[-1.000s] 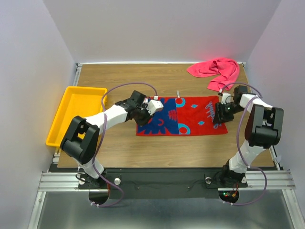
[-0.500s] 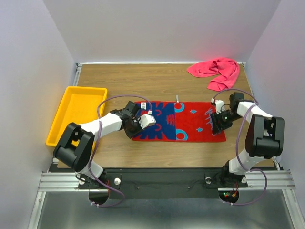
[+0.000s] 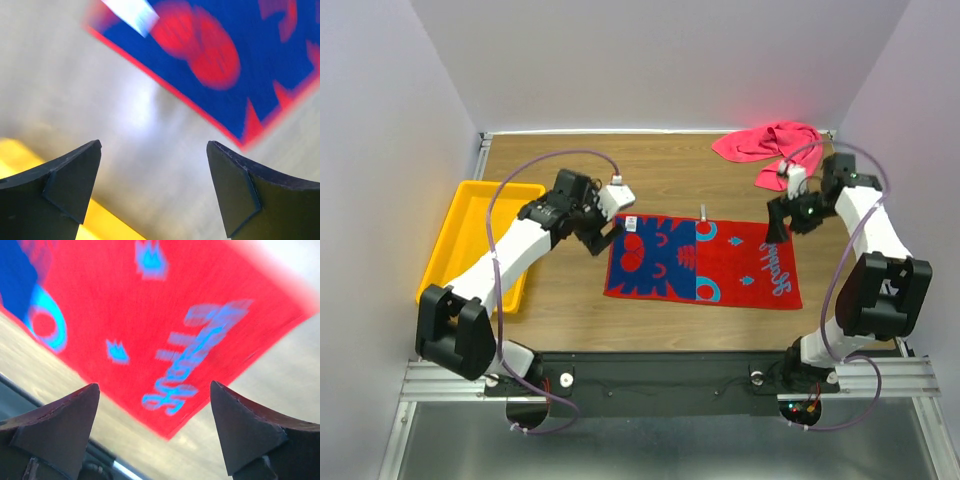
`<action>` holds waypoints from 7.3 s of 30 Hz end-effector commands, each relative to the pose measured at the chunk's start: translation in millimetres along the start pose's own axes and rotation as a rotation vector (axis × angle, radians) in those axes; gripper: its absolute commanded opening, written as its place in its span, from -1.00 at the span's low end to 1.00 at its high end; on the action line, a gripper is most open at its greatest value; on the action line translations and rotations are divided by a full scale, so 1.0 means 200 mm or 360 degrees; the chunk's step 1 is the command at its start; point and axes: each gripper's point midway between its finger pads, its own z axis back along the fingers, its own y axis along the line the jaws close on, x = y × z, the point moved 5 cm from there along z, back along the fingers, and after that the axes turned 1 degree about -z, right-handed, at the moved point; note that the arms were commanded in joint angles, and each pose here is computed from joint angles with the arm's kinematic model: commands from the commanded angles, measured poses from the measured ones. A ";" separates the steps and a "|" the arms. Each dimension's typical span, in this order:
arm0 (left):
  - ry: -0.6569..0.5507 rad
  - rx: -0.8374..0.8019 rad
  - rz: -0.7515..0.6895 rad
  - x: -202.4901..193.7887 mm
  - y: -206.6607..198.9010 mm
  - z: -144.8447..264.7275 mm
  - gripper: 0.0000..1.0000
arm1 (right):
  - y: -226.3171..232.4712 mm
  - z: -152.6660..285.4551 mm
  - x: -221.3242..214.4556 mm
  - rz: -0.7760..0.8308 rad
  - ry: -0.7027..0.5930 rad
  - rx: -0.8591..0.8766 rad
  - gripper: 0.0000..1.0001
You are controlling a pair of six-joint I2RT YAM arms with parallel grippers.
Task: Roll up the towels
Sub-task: Flatten the towel, then fold the towel
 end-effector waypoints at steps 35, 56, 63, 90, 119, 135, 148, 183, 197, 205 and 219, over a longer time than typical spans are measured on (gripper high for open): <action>-0.0395 0.0157 0.0521 0.43 0.48 -0.32 0.65 | -0.72 -0.35 0.15 -0.0529 0.0075 -0.0246 0.02; -0.0174 -0.0004 0.0594 0.29 0.44 -0.60 0.50 | -0.62 -0.39 0.10 -0.0532 0.0062 -0.0081 -0.99; -0.0097 0.0019 0.0623 0.23 0.45 -0.68 0.26 | -0.58 -0.39 0.09 -0.0518 0.0045 -0.0034 -0.99; 0.0019 -0.0004 0.0663 0.14 0.38 -0.84 -1.00 | -0.50 -0.39 0.10 -0.0543 0.0001 0.0121 -0.99; -0.0377 0.0142 0.0346 0.21 0.55 -0.21 -1.00 | -0.42 -0.07 0.36 -0.0174 -0.0302 0.0112 -0.99; -0.0318 0.0025 0.0060 -0.07 0.25 -0.09 -1.00 | -0.27 -0.07 0.06 0.0045 -0.0127 0.0091 -0.99; -0.0202 -0.0091 -0.0137 -0.27 0.04 -0.19 -1.00 | -0.21 -0.20 -0.15 0.0041 0.0021 0.0176 -0.99; -0.0185 -0.0258 -0.0230 -0.25 -0.15 -0.16 0.10 | -0.20 -0.14 -0.19 0.0138 0.0055 0.0077 -0.21; -0.0326 -0.0200 -0.0005 0.04 0.02 -0.18 -0.24 | -0.05 -0.10 0.20 -0.0018 -0.0200 0.0225 -0.45; -0.0199 -0.0264 0.0015 0.00 0.00 -0.32 -0.35 | -0.06 -0.26 0.12 -0.0002 -0.0023 0.0162 -0.50; 0.0180 -0.0272 -0.0008 -0.31 -0.16 -0.34 -0.45 | -0.12 -0.38 -0.07 -0.0005 0.0200 0.0107 -0.52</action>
